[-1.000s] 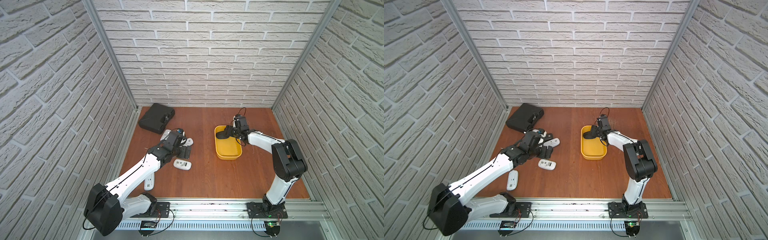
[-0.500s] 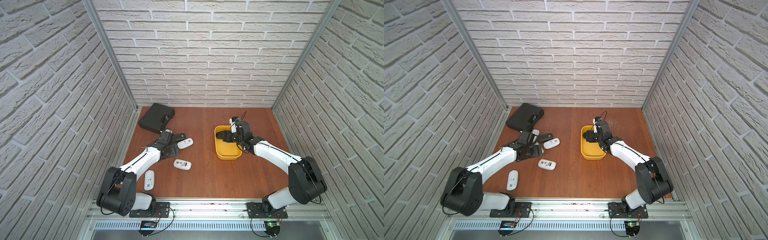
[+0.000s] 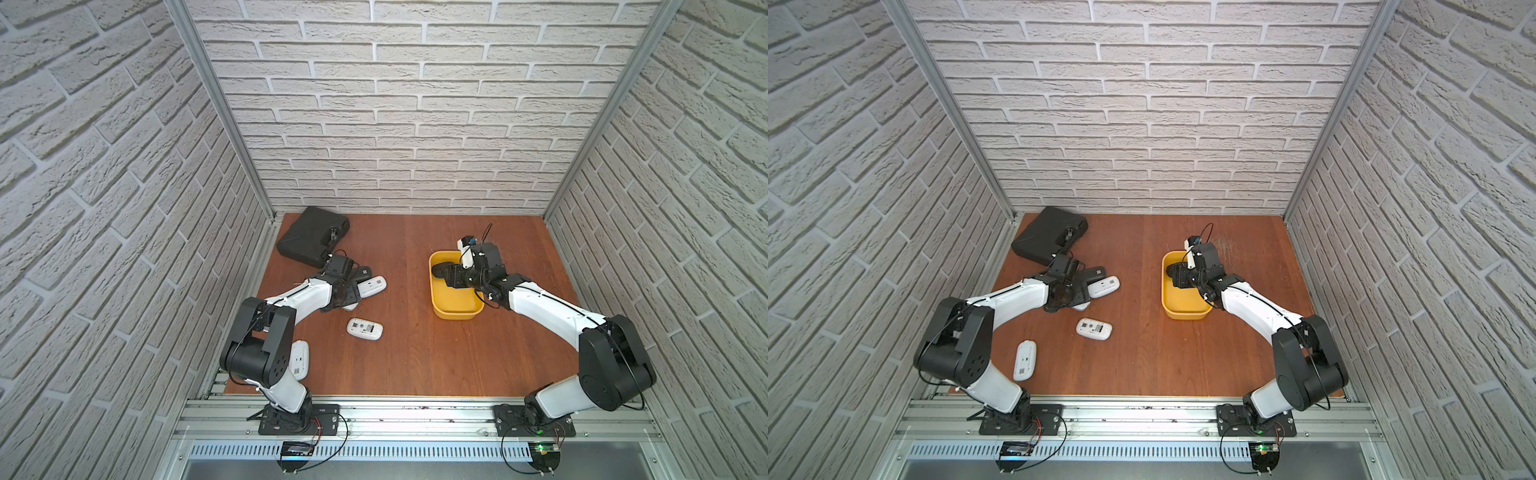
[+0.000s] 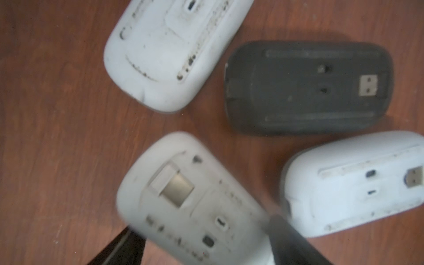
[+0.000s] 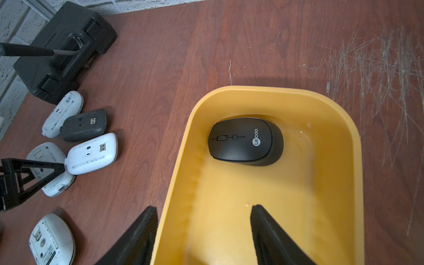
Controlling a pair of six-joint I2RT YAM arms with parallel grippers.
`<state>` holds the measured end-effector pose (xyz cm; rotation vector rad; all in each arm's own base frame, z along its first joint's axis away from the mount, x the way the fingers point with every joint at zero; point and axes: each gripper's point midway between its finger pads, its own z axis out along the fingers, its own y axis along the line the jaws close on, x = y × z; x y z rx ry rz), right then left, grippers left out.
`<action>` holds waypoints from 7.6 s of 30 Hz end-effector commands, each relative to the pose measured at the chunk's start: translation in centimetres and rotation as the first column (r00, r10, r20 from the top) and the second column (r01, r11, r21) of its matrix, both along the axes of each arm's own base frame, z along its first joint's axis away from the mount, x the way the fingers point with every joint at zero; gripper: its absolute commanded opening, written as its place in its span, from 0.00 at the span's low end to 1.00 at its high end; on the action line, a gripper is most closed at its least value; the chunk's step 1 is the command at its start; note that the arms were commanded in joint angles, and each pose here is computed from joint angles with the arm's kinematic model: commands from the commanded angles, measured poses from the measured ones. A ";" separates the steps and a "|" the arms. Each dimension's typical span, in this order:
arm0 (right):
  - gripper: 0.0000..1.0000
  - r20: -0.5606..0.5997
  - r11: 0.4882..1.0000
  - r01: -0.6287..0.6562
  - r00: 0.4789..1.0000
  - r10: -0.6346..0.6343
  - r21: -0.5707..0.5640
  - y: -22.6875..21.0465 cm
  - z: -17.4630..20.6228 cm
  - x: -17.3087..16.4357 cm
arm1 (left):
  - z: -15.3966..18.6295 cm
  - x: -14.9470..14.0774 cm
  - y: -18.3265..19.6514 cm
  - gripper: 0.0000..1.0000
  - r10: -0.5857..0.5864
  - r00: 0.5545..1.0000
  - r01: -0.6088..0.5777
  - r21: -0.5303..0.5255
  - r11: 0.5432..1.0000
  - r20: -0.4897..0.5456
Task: Put the mouse in the storage box
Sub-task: Pick up the mouse from the center of the board, then place the mouse in the storage box, then pick up the mouse from the center of the board.
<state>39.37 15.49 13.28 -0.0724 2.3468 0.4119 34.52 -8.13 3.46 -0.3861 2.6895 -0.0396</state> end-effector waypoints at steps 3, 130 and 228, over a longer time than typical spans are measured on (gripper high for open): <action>0.68 0.055 1.000 -0.016 0.998 0.016 0.012 0.2 2.1 0.2 | -1.9 -0.4 0.5 0.85 0.013 0.998 -0.013 0.013 1.000 -0.055; 0.36 0.004 0.477 -0.066 0.990 0.144 -0.876 -1.5 -5.5 4.4 | 13.2 -5.5 -3.9 0.97 -0.307 0.858 0.340 -0.008 0.940 0.412; 0.75 0.225 0.966 -0.203 0.945 0.236 -0.159 4.7 6.9 -4.0 | -5.1 -12.5 -8.8 0.61 -0.228 0.906 0.283 0.110 0.953 -0.357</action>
